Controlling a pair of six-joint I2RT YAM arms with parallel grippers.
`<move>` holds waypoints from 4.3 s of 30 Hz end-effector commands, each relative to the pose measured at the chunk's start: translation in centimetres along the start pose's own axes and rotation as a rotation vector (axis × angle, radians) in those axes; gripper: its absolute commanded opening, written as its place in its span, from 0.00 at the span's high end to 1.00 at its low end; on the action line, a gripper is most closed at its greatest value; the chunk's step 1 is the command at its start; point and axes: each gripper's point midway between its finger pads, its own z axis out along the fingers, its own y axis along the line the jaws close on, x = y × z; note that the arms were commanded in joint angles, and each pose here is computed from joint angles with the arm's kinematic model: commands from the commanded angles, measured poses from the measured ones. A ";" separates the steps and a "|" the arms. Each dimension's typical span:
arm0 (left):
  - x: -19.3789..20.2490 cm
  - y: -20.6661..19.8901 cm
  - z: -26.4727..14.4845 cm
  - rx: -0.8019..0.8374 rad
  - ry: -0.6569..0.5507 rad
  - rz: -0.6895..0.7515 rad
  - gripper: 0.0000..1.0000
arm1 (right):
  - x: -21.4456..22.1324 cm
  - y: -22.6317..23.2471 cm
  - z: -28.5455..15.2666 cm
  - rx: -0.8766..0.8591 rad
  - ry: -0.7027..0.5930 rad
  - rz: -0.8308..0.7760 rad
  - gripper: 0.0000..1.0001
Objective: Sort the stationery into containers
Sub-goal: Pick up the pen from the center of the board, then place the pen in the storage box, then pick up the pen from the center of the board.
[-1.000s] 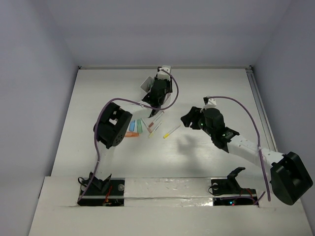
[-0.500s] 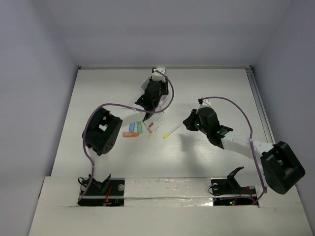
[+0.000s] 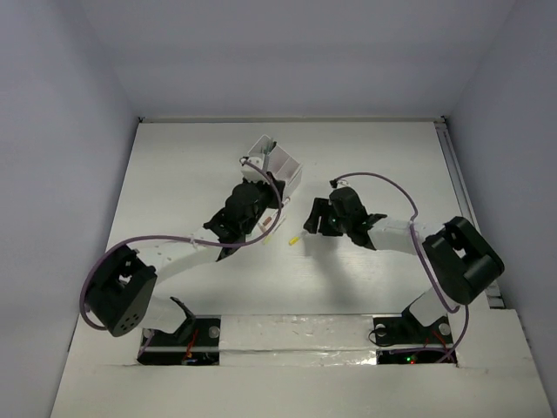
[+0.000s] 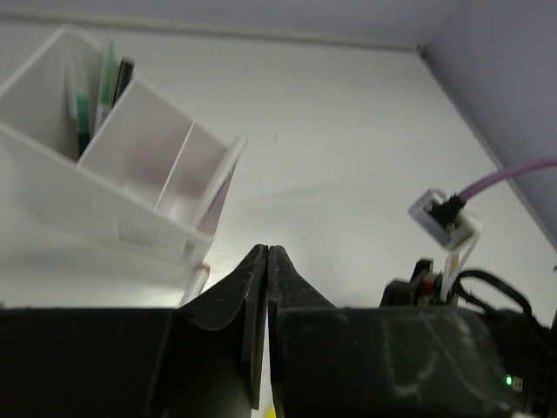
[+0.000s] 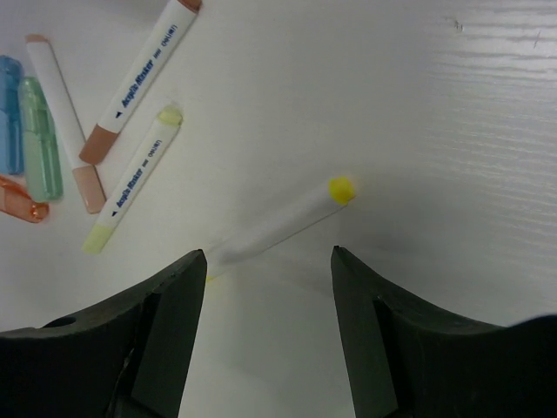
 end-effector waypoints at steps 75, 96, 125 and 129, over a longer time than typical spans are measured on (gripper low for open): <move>14.1 5.6 -7.2 -0.164 0.330 -0.121 0.70 | -28.5 12.1 2.1 0.045 -0.847 -0.165 1.00; 14.1 5.4 -6.2 -0.159 0.337 -0.077 0.70 | -25.6 9.1 4.5 0.052 -0.797 -0.092 0.56; 14.7 4.2 -2.1 -0.165 0.385 0.218 0.69 | -16.9 2.9 -4.2 -0.024 -0.639 0.053 0.52; 15.3 4.4 -1.1 -0.194 0.408 0.244 0.69 | -15.7 1.3 -5.4 -0.005 -0.618 0.067 0.52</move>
